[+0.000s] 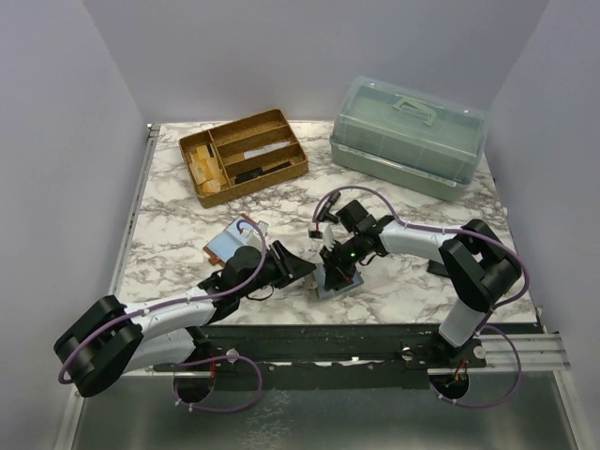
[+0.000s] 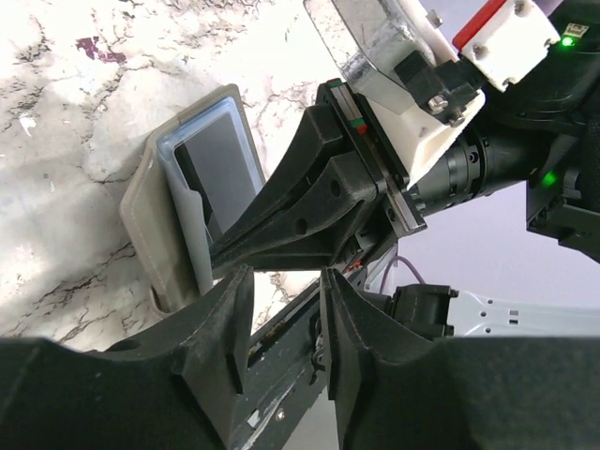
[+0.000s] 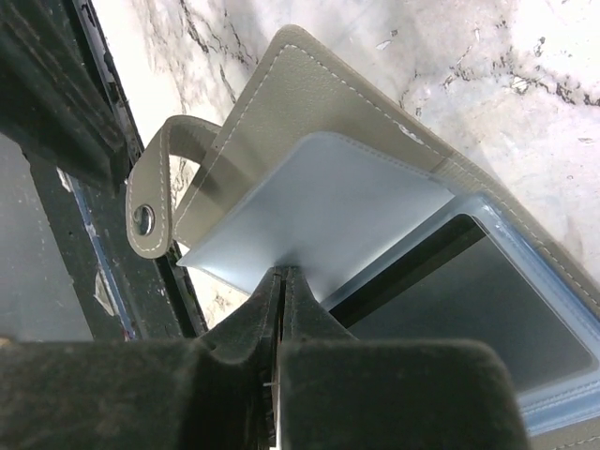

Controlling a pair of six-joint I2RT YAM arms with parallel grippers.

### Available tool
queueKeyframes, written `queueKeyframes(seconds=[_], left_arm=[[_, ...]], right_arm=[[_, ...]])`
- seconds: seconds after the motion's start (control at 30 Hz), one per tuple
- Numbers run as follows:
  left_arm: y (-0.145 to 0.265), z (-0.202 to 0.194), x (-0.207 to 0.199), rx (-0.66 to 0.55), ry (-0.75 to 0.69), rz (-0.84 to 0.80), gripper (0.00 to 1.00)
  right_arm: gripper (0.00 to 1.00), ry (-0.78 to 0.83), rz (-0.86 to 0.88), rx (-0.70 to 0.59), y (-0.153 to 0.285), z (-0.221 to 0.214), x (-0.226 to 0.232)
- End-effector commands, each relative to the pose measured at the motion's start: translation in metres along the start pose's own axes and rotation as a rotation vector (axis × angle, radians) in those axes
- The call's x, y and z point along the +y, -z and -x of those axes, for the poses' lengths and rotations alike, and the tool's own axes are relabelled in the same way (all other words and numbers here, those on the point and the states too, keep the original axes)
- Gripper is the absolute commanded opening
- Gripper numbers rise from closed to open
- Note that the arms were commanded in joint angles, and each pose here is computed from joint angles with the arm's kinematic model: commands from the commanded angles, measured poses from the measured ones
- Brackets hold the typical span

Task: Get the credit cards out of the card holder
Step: Open the card holder at the center of the board, then pick up the card holder from the center of the board.

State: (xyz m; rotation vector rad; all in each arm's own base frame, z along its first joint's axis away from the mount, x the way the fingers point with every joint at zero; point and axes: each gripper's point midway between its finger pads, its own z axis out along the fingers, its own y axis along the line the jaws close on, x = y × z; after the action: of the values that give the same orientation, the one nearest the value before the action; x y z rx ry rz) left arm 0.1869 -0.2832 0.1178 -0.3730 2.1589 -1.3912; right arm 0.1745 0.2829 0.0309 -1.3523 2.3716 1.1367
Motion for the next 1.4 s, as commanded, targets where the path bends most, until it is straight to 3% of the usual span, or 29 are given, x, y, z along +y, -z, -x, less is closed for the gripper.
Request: queueKeyframes(seconds=[0.0, 0.2, 0.37, 0.73, 1.07, 1.37], left_arm=[[-0.007, -0.001, -0.027, 0.014, -0.006, -0.103, 0.36], [-0.02, -0.023, -0.016, 0.07, -0.018, -0.082, 0.32], [-0.031, -0.036, 0.007, 0.098, -0.01, -0.012, 0.22], [-0.039, -0.022, 0.066, -0.006, -0.04, 0.174, 0.13], [-0.043, -0.022, 0.095, -0.003, -0.041, 0.261, 0.13], [-0.041, -0.023, 0.098, -0.001, -0.045, 0.265, 0.14]], right_arm=[[0.0, -0.038, 0.002, 0.008, -0.006, -0.001, -0.006], [0.0, -0.142, 0.005, 0.042, -0.016, -0.004, -0.013], [0.0, -0.174, -0.019, 0.035, -0.016, -0.004, -0.018], [0.03, -0.155, -0.077, -0.06, 0.016, 0.017, -0.032], [0.25, -0.203, -0.089, -0.219, 0.068, 0.031, -0.047], [0.33, -0.304, -0.139, -0.17, 0.063, 0.011, -0.07]])
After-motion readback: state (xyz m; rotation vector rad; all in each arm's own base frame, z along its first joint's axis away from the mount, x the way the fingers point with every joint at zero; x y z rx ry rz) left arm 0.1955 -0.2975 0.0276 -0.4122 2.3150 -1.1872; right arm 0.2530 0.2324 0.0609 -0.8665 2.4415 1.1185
